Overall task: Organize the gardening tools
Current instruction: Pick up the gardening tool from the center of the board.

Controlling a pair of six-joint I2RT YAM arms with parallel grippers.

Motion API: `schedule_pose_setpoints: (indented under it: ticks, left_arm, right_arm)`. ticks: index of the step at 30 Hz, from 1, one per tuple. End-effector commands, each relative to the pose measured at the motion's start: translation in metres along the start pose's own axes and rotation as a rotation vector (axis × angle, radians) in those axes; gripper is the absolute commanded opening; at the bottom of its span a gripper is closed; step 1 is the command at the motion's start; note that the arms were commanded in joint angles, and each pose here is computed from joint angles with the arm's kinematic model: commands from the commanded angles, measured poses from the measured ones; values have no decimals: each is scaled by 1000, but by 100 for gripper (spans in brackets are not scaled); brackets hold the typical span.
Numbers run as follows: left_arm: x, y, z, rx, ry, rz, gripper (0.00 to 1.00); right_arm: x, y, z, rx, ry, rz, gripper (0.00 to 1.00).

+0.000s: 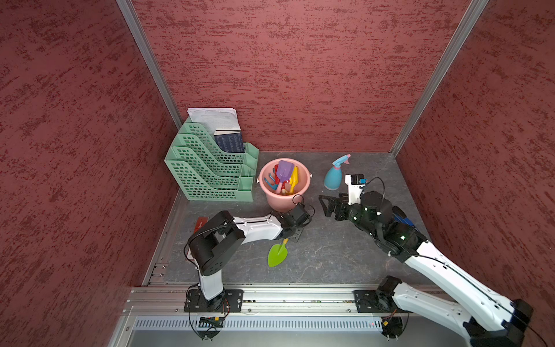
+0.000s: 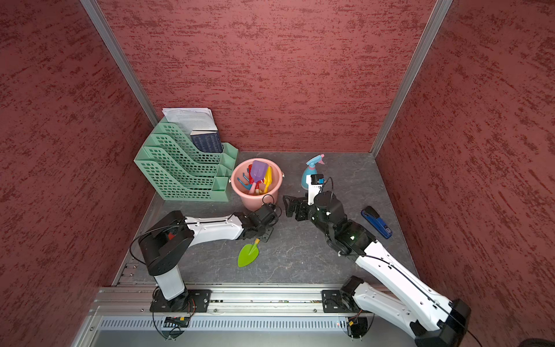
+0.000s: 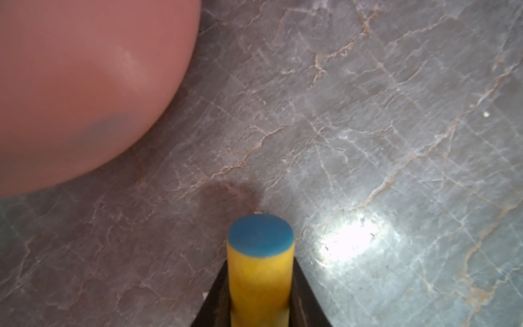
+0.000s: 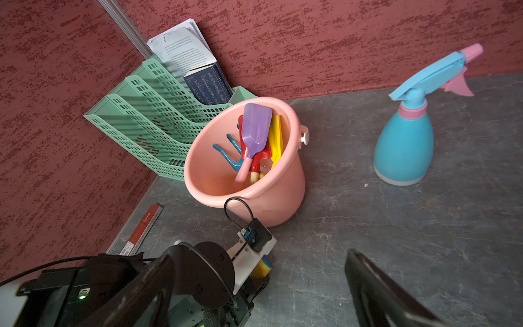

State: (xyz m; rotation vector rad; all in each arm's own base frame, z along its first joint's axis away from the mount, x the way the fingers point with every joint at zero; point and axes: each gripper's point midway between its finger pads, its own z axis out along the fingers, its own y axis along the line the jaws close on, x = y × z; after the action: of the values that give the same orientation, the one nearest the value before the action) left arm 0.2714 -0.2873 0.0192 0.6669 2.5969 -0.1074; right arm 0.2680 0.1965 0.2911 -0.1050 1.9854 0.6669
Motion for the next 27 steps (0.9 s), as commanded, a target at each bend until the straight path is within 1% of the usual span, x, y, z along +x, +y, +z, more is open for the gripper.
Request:
schedule_pose_setpoints:
  ticks: [1, 5, 10, 14, 16, 19, 23, 27]
  left_arm:
    - [10, -1, -5, -2, 33, 1, 0]
    - [8, -8, -24, -2, 12, -3, 0]
    - [-2, -17, -56, 10, -50, -33, 0]
    - [-16, -15, -85, 20, -113, -109, 0]
    - [-25, -9, -99, 16, -154, -161, 0]
    - [-39, 5, -121, 16, -217, -268, 0]
    - [-55, 34, -149, 11, -303, -469, 0]
    - [-63, 63, -176, -13, -409, -663, 0]
  right_arm:
    - [-4, -4, -5, 18, -14, 3, 98]
    - [-1, -6, -9, 14, -8, 1, 98]
    - [7, -4, -11, -11, 17, -2, 98]
    - [18, 3, -10, -59, 56, -11, 98]
    - [23, 7, -10, -88, 77, -16, 98]
    - [32, 14, -10, -144, 104, -26, 98]
    - [45, 26, -13, -240, 133, -34, 98]
    - [56, 39, -18, -346, 152, -30, 98]
